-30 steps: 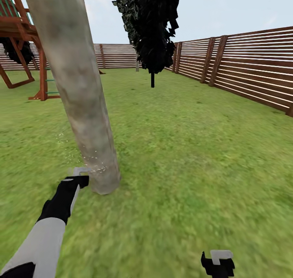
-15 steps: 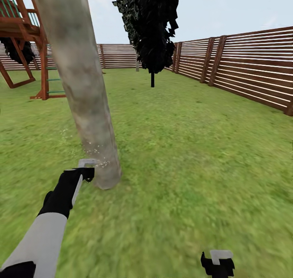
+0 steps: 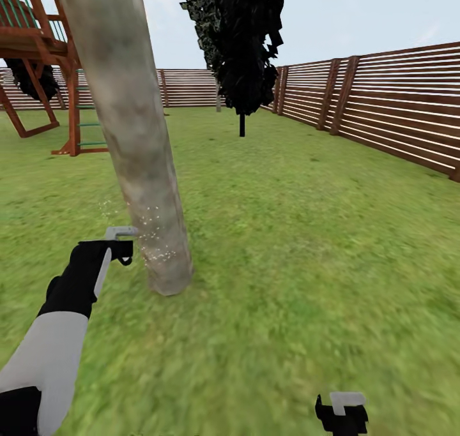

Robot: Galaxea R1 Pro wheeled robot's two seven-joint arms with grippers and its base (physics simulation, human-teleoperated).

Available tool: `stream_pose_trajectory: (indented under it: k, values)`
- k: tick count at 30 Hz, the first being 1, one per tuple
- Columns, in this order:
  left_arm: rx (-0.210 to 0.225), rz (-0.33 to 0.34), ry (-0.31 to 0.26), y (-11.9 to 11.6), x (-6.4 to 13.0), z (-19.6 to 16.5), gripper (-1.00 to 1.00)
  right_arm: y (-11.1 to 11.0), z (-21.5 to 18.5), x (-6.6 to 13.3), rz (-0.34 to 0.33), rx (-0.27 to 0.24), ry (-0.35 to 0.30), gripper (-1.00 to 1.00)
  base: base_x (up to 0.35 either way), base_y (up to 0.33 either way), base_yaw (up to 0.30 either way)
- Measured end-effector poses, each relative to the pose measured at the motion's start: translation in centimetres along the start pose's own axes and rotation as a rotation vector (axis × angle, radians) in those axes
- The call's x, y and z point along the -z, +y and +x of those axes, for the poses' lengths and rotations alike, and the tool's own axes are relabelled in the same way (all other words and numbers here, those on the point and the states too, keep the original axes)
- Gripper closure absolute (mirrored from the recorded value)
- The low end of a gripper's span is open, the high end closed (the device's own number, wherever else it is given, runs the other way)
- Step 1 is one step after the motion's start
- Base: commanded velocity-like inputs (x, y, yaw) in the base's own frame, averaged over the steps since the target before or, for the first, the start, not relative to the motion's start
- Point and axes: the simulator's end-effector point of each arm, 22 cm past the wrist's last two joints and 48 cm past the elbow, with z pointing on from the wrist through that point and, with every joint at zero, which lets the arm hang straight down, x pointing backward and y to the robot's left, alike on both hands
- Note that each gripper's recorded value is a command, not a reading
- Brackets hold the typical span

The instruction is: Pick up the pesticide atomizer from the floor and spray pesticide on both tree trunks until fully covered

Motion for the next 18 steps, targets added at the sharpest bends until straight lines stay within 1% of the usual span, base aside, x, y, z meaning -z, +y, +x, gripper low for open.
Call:
stream_pose_trajectory:
  k: [4, 8, 18]
  values:
    - [0.002, 0.002, 0.0, -0.12, 0.27, -0.47, 1.0, -0.18, 0.0, -0.03, 0.002, 0.001, -0.001, -1.0, 0.205, -0.137, 0.027]
    - [0.001, -0.003, -0.015, 0.04, 0.7, -0.97, 1.0, -0.45, 0.04, -0.1, 0.005, 0.004, -0.001, -1.0, 0.164, -0.222, 0.001]
    - [0.0, -0.004, -0.016, 0.06, 0.69, -0.98, 1.0, -0.48, 0.08, -0.11, 0.007, 0.002, 0.0, -1.0, 0.005, -0.274, 0.0]
